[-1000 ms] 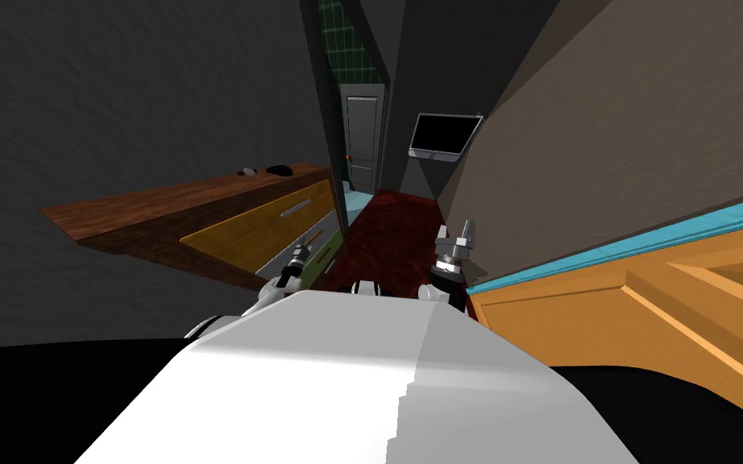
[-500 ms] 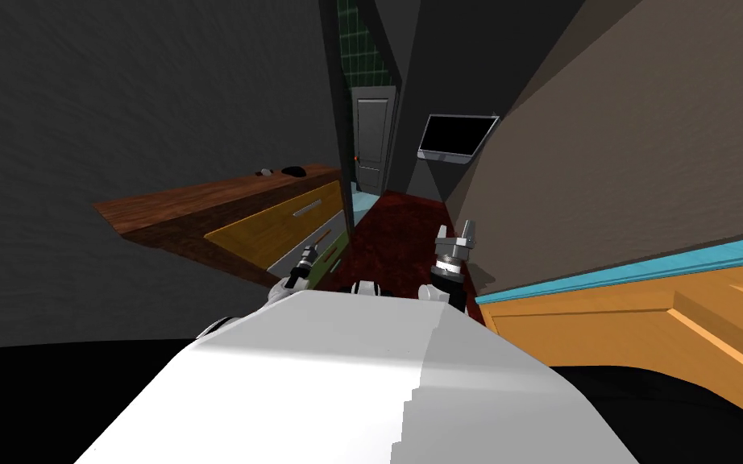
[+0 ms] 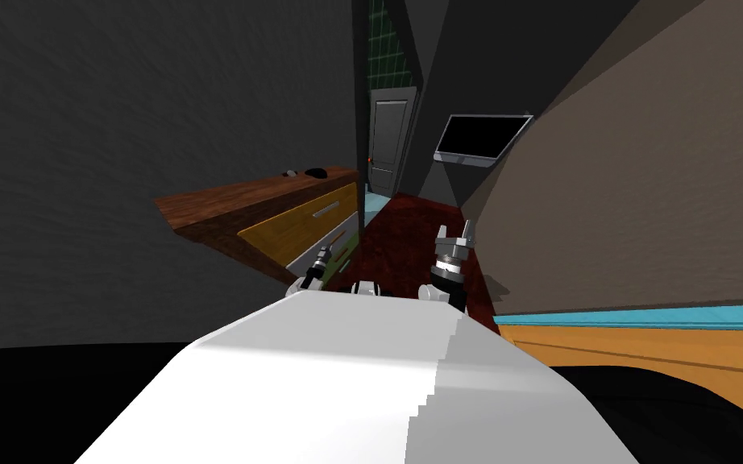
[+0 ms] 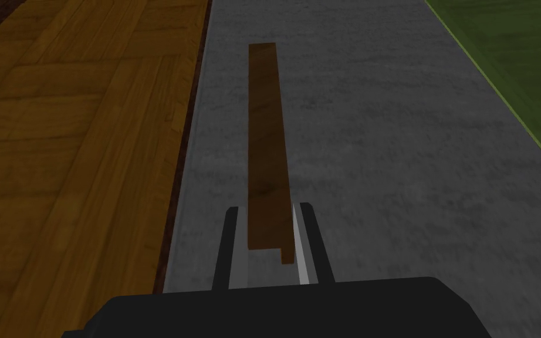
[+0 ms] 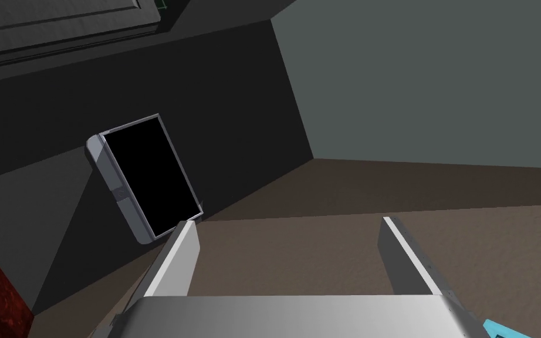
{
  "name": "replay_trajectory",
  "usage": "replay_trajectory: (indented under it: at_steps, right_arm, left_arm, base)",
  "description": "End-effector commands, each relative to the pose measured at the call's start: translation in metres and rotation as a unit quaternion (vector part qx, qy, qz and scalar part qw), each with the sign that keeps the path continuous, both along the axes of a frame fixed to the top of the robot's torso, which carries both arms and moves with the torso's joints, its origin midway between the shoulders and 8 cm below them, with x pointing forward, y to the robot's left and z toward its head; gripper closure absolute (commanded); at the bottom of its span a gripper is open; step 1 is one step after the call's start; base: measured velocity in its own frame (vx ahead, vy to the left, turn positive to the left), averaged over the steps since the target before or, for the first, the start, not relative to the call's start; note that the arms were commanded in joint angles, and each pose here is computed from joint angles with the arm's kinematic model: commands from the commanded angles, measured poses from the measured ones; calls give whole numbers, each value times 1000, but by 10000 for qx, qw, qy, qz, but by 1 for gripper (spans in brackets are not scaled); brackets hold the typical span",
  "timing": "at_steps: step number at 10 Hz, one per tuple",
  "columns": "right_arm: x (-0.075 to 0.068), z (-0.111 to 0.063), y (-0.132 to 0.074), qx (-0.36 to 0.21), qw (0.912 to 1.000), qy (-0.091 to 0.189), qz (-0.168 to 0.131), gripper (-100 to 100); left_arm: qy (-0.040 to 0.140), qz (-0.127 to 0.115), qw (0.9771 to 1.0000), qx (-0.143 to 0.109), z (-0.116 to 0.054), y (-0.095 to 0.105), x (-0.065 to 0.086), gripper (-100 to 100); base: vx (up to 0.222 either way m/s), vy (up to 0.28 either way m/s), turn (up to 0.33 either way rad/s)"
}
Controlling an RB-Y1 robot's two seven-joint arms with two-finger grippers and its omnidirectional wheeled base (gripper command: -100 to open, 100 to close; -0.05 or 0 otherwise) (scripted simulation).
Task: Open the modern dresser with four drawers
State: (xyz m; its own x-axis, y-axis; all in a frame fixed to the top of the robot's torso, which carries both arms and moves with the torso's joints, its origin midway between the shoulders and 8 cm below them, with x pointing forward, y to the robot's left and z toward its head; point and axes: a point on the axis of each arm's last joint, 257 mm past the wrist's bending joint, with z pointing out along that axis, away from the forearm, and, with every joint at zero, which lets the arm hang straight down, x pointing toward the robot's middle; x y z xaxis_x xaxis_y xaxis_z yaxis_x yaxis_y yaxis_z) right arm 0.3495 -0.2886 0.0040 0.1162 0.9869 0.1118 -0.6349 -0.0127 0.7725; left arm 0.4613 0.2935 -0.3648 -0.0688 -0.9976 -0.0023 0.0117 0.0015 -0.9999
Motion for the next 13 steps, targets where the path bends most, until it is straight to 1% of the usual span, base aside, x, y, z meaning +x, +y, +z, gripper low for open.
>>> replay_trajectory:
  at_steps: [1,2,4,6,8,9,10,11,12,13]
  right_arm:
    - [0,0,0,0,10000,0,0,0]
    - [0,0,0,0,10000,0,0,0]
    - [0,0,0,-1,10000,0,-1,0]
    - [0,0,0,1,10000,-1,1,0]
    - [0,0,0,4,10000,-3,3,0]
    - [0,0,0,4,10000,-3,3,0]
    - [0,0,0,4,10000,-3,3,0]
    - [0,0,0,4,10000,-3,3,0]
    - [0,0,0,4,10000,-3,3,0]
    - [0,0,0,3,10000,-2,2,0]
  left_arm:
    - [118,-172,9998,26,-8,-33,-9,100]
    - [118,-296,9995,27,-7,-59,-11,100]
    - [3,-530,9986,18,7,-109,-12,100]
    - [-40,-455,9990,0,12,-84,-1,100]
    - [-55,-390,9992,-1,15,-70,5,100]
    - [-74,-322,9995,-3,19,-56,12,100]
    - [-85,-288,9995,-6,21,-49,15,100]
    - [-110,-217,9997,-11,25,-34,21,100]
    - [-110,-217,9997,-11,25,-34,21,100]
    - [41,-194,9998,2,12,-32,13,100]
  base:
    - [40,75,102]
    - [29,78,224]
    - [68,109,305]
    - [-10,-17,-40]
    - [-115,-174,-91]
    - [-137,-215,-109]
    - [-135,-209,-91]
    - [-127,-219,-121]
    - [-77,-144,-22]
    - [-24,-49,0]
